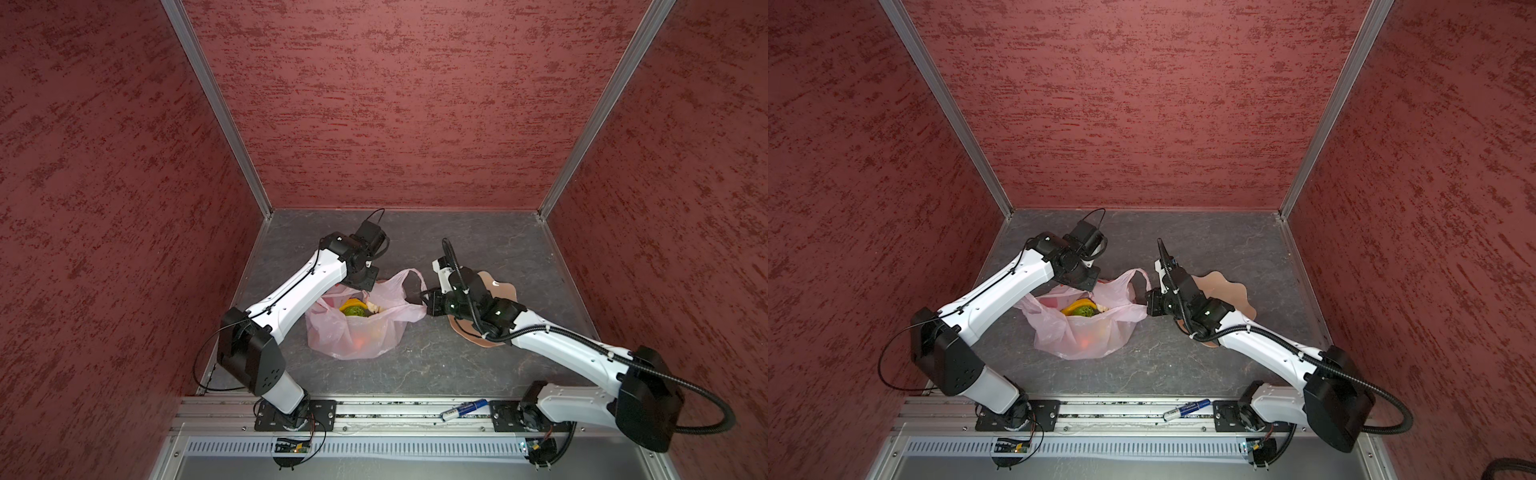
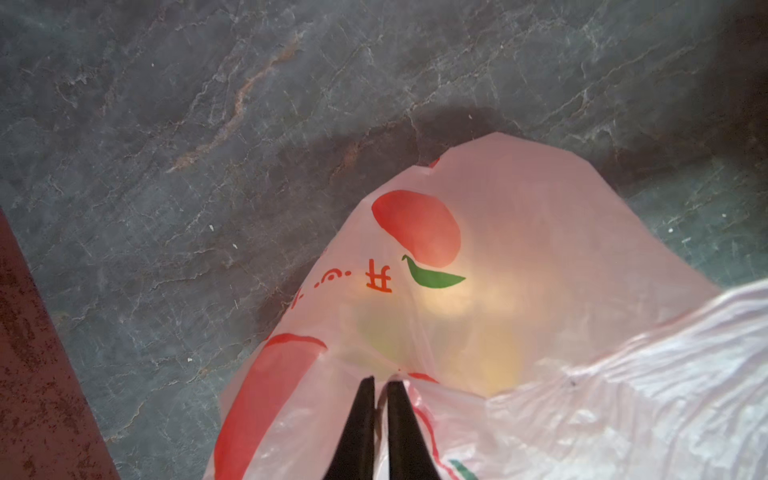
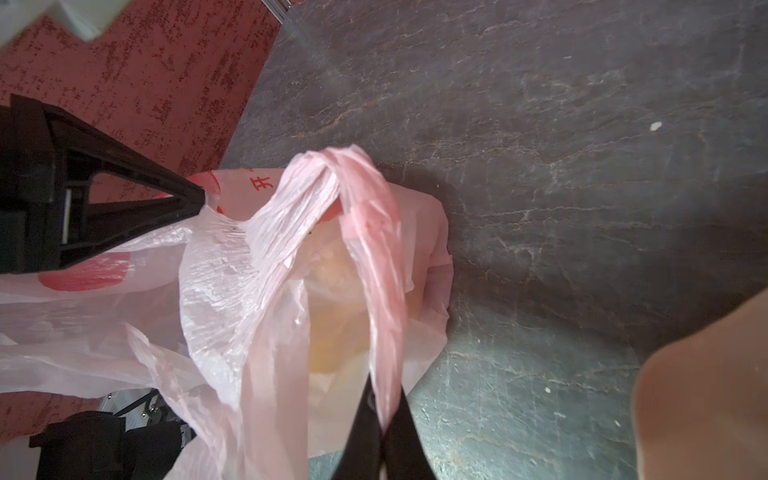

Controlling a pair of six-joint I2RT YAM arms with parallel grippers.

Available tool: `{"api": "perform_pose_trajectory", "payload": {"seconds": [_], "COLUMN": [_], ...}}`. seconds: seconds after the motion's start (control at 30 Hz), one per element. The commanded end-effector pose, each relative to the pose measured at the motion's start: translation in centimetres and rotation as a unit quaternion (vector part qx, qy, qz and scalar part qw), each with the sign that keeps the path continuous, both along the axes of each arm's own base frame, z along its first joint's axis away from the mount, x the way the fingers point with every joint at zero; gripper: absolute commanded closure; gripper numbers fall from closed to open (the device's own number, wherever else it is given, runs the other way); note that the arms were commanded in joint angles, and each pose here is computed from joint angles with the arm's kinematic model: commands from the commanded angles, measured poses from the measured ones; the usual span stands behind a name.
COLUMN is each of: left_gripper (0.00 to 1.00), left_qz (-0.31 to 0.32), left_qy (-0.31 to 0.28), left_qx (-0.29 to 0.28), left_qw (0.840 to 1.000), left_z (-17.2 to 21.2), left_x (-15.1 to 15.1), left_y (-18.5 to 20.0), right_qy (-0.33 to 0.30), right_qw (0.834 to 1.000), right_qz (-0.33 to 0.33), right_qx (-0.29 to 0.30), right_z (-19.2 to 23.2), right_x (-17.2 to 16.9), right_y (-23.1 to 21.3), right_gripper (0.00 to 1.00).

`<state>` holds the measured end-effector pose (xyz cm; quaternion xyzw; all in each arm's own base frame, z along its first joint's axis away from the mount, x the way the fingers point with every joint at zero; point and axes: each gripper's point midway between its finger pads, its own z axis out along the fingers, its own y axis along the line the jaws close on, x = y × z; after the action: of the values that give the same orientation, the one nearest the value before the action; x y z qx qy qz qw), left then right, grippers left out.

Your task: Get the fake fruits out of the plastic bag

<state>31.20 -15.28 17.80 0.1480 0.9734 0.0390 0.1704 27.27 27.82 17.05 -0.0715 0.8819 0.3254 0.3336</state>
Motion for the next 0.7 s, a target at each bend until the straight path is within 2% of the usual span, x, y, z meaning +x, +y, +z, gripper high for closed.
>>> {"api": "perform_pose_trajectory", "payload": {"seconds": [0.0, 0.1, 0.17, 0.23, 0.4, 0.47, 0.6, 0.67], "left_gripper": [0.90, 0.90, 0.90, 0.90, 0.90, 0.90, 0.90, 0.90], "left_qz": [0.008, 0.028, 0.043, 0.052, 0.051, 0.050, 0.048, 0.048], "left_qy": [-0.047, -0.077, -0.095, -0.105, -0.107, -0.107, -0.107, -0.107], "left_qx": [0.002, 0.003, -0.001, -0.014, -0.034, -0.039, -0.051, -0.056], "left_qw": [0.999, 0.997, 0.995, 0.993, 0.992, 0.992, 0.992, 0.992], "left_z": [0.6, 1.0, 1.3, 1.6, 1.6, 1.5, 1.5, 1.5], "left_x": [2.7, 4.2, 5.2, 5.9, 6.6, 6.7, 6.7, 6.8], "left_y": [-0.1, 0.4, 0.7, 0.7, -0.1, -0.2, -0.5, -0.5], "right_qy": [-0.030, -0.033, -0.034, -0.035, -0.044, -0.048, -0.063, -0.074], "right_qw": [0.999, 0.999, 0.999, 0.999, 0.999, 0.999, 0.998, 0.997], "right_qz": [-0.014, -0.022, -0.029, -0.030, -0.023, -0.022, -0.015, -0.003], "right_qx": [0.005, -0.001, -0.007, -0.010, -0.005, -0.006, -0.014, -0.026], "right_z": [0.5, 0.1, -0.1, 0.0, 1.9, 2.8, 5.8, 7.4], "right_x": [1.4, 2.0, 2.4, 2.8, 3.2, 3.1, 2.6, 2.3], "right_y": [0.2, 0.1, 0.1, 0.3, 0.9, 0.8, 0.2, 0.1], "right_gripper": [0.94, 0.93, 0.89, 0.82, 0.57, 0.51, 0.45, 0.45]}}
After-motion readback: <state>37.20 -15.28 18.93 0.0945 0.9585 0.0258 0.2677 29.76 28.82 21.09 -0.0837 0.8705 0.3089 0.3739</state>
